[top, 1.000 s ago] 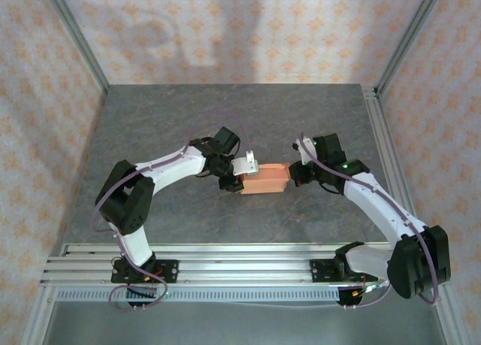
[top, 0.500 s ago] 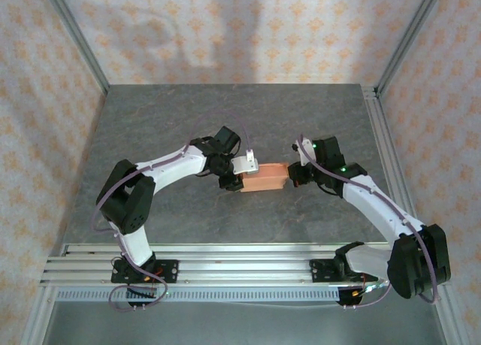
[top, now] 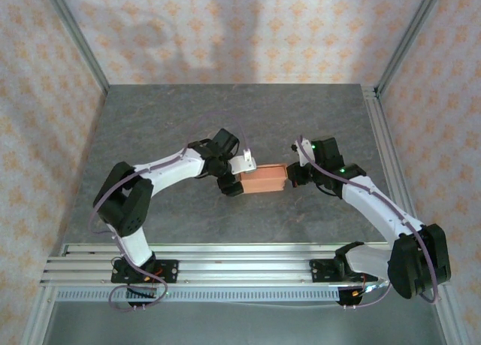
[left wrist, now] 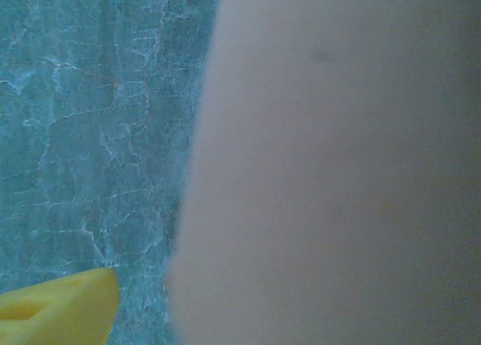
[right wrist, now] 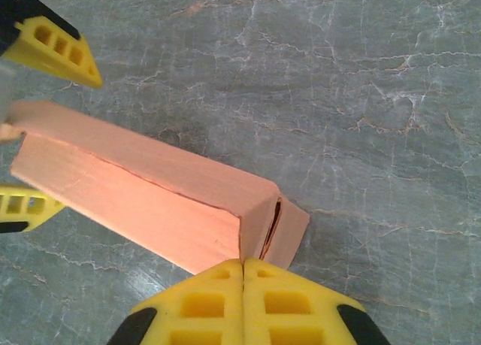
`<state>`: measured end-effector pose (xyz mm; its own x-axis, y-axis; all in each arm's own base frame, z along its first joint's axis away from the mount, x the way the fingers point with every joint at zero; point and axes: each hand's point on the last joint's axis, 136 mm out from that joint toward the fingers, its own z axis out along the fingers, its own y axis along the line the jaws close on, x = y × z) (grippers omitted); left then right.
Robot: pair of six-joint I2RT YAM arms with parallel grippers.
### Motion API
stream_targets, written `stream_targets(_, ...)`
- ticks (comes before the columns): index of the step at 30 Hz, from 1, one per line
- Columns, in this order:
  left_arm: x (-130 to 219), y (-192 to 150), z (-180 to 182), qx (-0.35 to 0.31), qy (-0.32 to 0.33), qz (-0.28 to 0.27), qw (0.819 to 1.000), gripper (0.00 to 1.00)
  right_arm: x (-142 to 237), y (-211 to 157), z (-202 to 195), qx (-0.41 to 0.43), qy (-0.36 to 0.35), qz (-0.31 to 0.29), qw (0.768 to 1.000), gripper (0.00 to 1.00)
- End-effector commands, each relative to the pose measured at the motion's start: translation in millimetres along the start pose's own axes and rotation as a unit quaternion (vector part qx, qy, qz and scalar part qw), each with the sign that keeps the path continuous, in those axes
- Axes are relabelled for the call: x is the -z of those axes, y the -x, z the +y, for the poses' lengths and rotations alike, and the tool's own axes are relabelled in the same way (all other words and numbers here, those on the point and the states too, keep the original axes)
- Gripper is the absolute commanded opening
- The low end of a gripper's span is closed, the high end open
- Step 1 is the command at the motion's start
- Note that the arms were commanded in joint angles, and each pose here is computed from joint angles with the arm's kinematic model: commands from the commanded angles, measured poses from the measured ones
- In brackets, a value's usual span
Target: Fold the paper box
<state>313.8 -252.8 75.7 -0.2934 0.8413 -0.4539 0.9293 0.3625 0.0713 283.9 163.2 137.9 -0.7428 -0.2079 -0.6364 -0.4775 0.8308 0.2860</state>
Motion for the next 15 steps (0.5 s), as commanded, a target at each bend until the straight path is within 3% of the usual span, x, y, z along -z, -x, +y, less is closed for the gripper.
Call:
stream_targets(1,18.0,12.1,5.8,0.005,0.033,-0.033,0.999,0.88,3.6,8.8,0.7,0.003,-0.006,-0.019,1.0,0.0)
stream_targets(15,51.7,32.9,-12.0,0.089,0.106,-0.14,0.98,0.95,2.4,12.1,-0.6,0.001,-0.017,-0.031,0.999,0.0)
